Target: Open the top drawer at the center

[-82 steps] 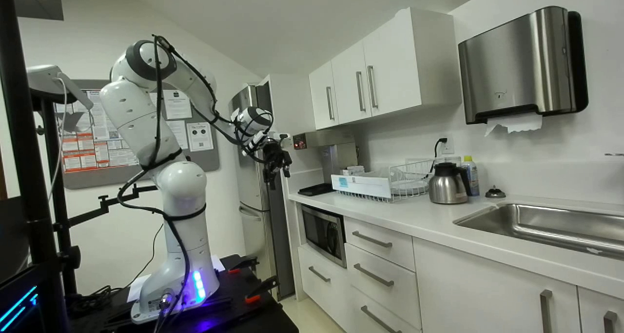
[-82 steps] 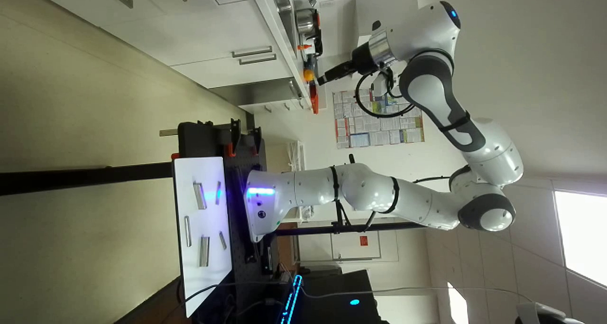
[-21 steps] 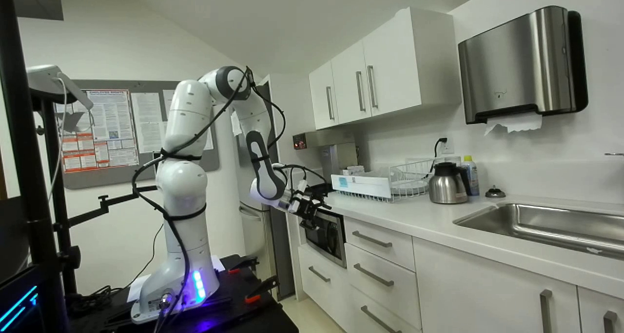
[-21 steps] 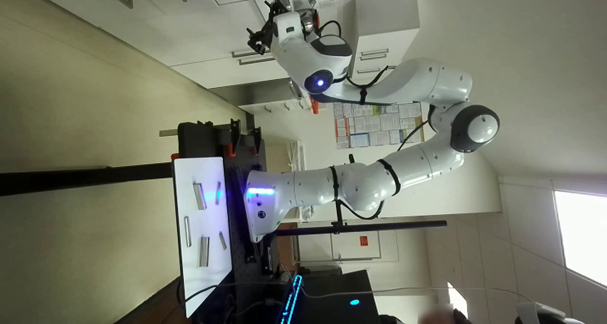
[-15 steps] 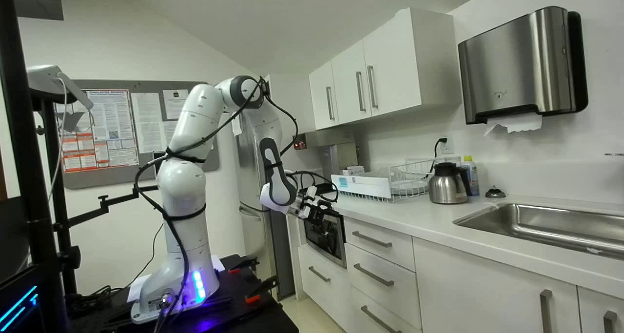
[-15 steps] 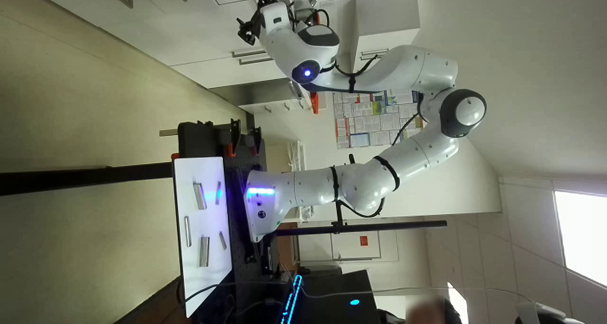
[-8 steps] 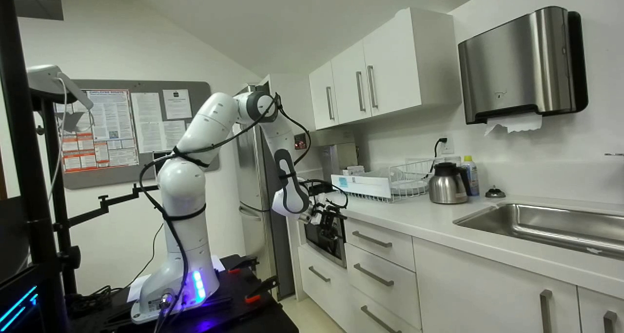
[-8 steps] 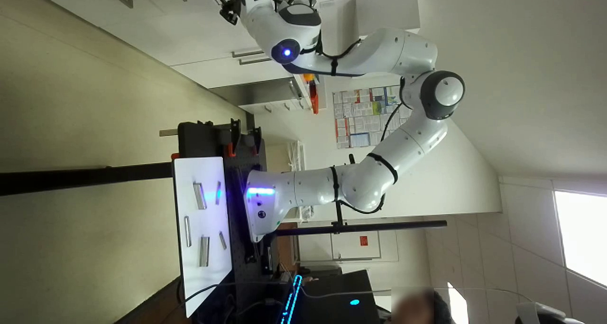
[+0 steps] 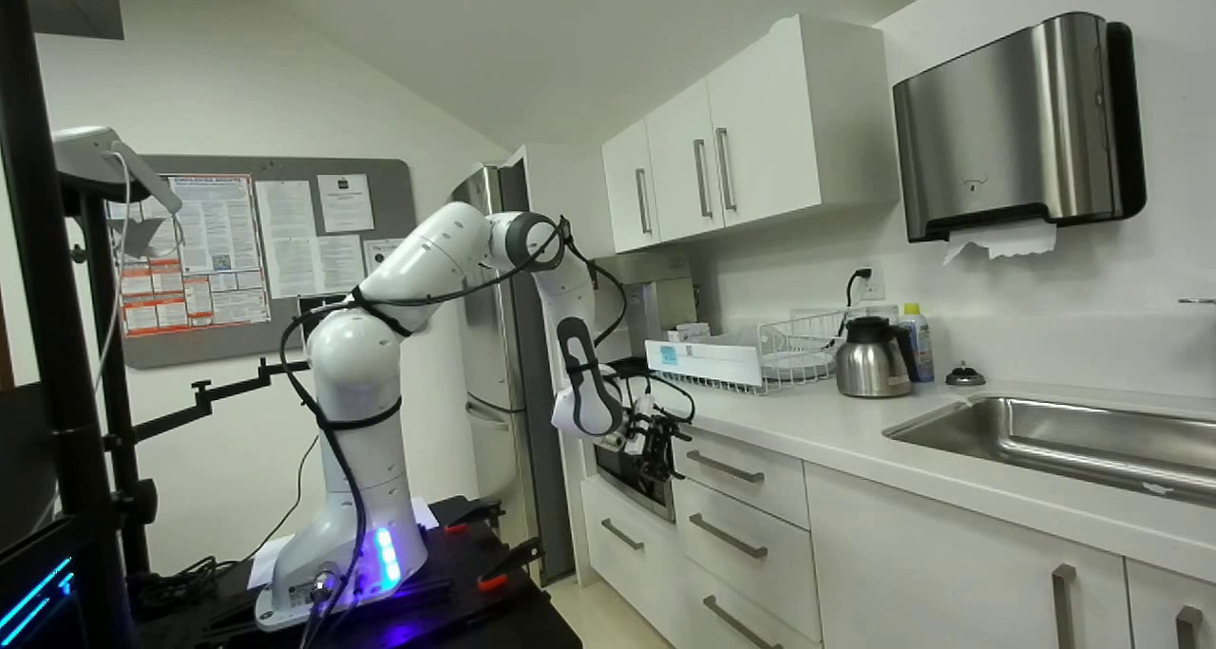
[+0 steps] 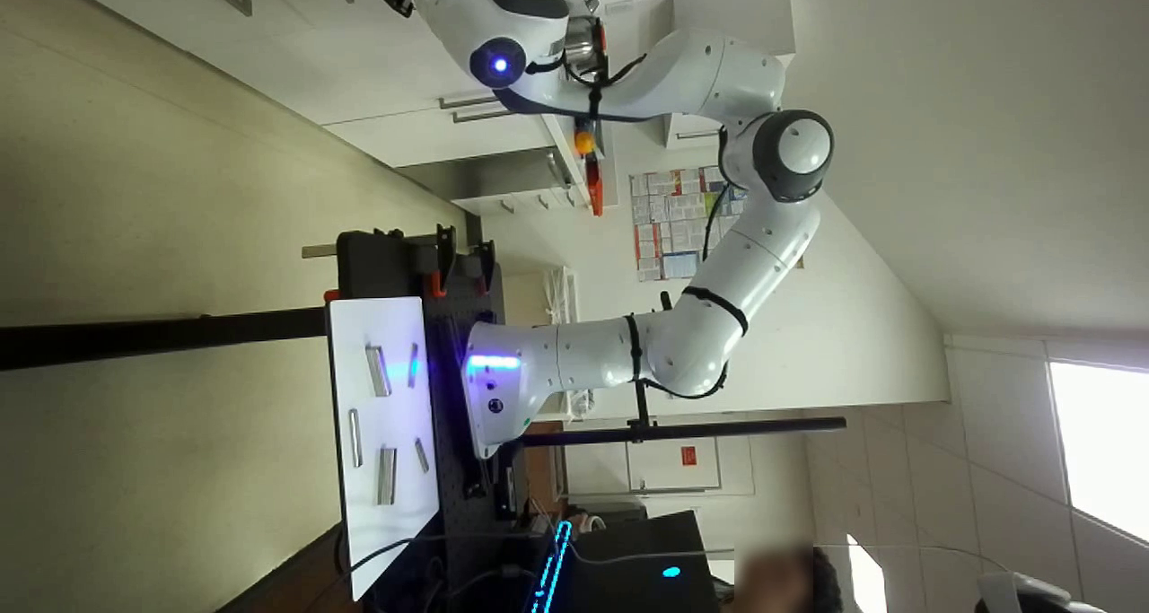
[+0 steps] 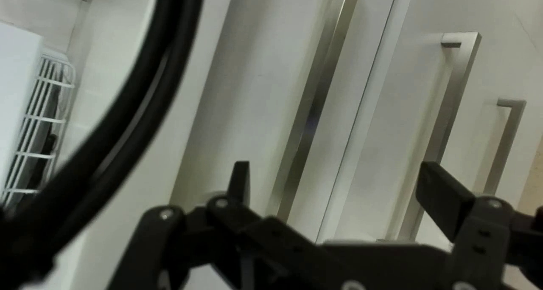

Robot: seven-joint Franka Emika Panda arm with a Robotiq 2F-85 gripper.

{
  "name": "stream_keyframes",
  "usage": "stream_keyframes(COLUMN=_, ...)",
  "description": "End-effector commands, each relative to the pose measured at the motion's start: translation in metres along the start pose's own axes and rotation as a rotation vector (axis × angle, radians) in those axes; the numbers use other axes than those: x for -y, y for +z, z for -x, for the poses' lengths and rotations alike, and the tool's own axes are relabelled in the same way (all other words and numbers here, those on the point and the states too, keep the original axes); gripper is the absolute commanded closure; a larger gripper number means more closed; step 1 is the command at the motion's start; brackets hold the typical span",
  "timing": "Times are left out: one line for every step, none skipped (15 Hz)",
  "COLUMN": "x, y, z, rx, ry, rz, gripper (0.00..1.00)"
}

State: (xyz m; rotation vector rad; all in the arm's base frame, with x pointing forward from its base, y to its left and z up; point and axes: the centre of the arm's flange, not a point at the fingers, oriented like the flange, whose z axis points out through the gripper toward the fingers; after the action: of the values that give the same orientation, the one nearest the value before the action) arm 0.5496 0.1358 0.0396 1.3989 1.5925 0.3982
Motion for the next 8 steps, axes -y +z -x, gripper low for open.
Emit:
stream_keyframes(x=-0.026, y=0.023, z=-0.006, rx=0.017, ry=0.007, rz=0.039, gripper=0.00)
stream_keyframes(x=-0.027, y=0.028, z=-0.007, rx=0.021, ry=0.012, rz=0.039, gripper=0.00)
stream_keyframes(x=-0.027, y=0.033, z=-0.008, rx=0.029, ry=0.013, rz=0.041, gripper=0.00)
stream_keyframes(x=-0.028, y=0.037, z=-0.009, rx=0.030, ry=0.013, rz=0.042, gripper=0.00)
stream_keyframes(x=-0.028, y=0.041, z=-0.010, rx=0.030, ry=0.017, rz=0.043, gripper=0.00)
stream_keyframes(x=-0.027, y=0.044, z=-0.011, rx=0.033, ry=0.020, rz=0.043, gripper=0.00)
stream_keyframes(x=-0.026, y=0.048, z=-0.011, rx=0.035, ry=0.023, rz=0.044, gripper=0.00)
stream_keyframes(x=-0.026, y=0.051, z=-0.012, rx=0.039, ry=0.027, rz=0.046, gripper=0.00)
